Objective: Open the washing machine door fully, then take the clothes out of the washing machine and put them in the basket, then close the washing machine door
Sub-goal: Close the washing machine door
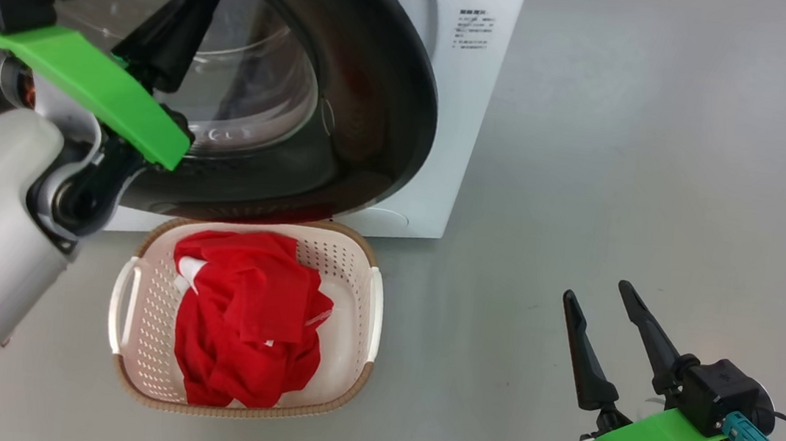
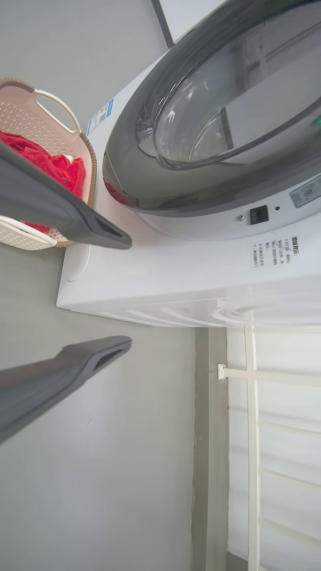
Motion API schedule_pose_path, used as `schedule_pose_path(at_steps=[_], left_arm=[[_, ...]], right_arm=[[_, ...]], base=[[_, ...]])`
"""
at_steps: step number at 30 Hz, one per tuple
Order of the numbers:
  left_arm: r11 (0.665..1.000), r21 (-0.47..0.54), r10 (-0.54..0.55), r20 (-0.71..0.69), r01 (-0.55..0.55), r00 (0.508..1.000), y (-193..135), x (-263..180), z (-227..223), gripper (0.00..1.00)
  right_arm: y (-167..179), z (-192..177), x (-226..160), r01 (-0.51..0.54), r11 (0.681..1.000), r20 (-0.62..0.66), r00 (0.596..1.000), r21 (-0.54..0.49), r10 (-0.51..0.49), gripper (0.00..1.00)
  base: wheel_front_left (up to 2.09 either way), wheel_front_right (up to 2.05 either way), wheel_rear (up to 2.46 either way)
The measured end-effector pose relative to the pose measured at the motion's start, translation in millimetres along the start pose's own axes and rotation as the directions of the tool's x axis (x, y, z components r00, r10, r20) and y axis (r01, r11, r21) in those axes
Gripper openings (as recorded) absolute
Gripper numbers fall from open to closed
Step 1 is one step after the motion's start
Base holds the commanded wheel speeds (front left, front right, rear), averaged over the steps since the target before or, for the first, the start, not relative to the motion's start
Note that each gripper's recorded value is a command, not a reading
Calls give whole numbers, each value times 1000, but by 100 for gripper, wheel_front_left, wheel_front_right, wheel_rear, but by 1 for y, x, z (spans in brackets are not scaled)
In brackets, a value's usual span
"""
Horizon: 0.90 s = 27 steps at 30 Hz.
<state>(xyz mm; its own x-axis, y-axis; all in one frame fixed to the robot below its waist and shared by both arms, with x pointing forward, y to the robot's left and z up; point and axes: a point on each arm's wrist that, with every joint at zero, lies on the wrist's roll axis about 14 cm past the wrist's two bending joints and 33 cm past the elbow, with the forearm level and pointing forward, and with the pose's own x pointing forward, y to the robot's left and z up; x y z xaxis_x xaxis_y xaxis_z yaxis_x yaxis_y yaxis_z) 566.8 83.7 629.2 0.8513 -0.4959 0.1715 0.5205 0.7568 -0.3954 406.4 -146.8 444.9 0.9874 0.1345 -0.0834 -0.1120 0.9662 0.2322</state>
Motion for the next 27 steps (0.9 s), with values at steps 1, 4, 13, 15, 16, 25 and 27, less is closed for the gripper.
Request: schedule_pose_path(at_steps=[1,4,13,15,16,25,27], left_arm=[[1000,4,1,-3,-1,1000,1,2,-2,0],[1000,12,7,-4,-7,1000,4,6,-4,0],[999,46,6,-13,-6,1000,6,16,-8,0],[999,50,6,-15,-6,1000,6,15,-8,0],[999,53,6,-16,-5,1000,6,15,-8,0],[998,39,49,-3,-48,999,11,-11,-5,0],[997,33,68,-2,-68,998,15,-22,-9,0]], right_arm=[[-1,0,0,3,1000,-2,1000,0,-3,100],[-4,-2,-2,13,1000,-5,1000,0,-13,100],[-11,-2,-4,33,999,-7,999,-1,-33,100],[-10,-1,-4,32,999,-4,999,-1,-32,100],[-10,-1,-4,31,1000,-3,1000,-1,-31,100],[1,8,-2,-1,1000,22,1000,-2,1,100],[4,9,-2,-8,1000,26,1000,-3,8,100]], base=[[0,0,0],[0,0,0],[0,0,0],[0,0,0],[0,0,0],[0,0,0],[0,0,0]])
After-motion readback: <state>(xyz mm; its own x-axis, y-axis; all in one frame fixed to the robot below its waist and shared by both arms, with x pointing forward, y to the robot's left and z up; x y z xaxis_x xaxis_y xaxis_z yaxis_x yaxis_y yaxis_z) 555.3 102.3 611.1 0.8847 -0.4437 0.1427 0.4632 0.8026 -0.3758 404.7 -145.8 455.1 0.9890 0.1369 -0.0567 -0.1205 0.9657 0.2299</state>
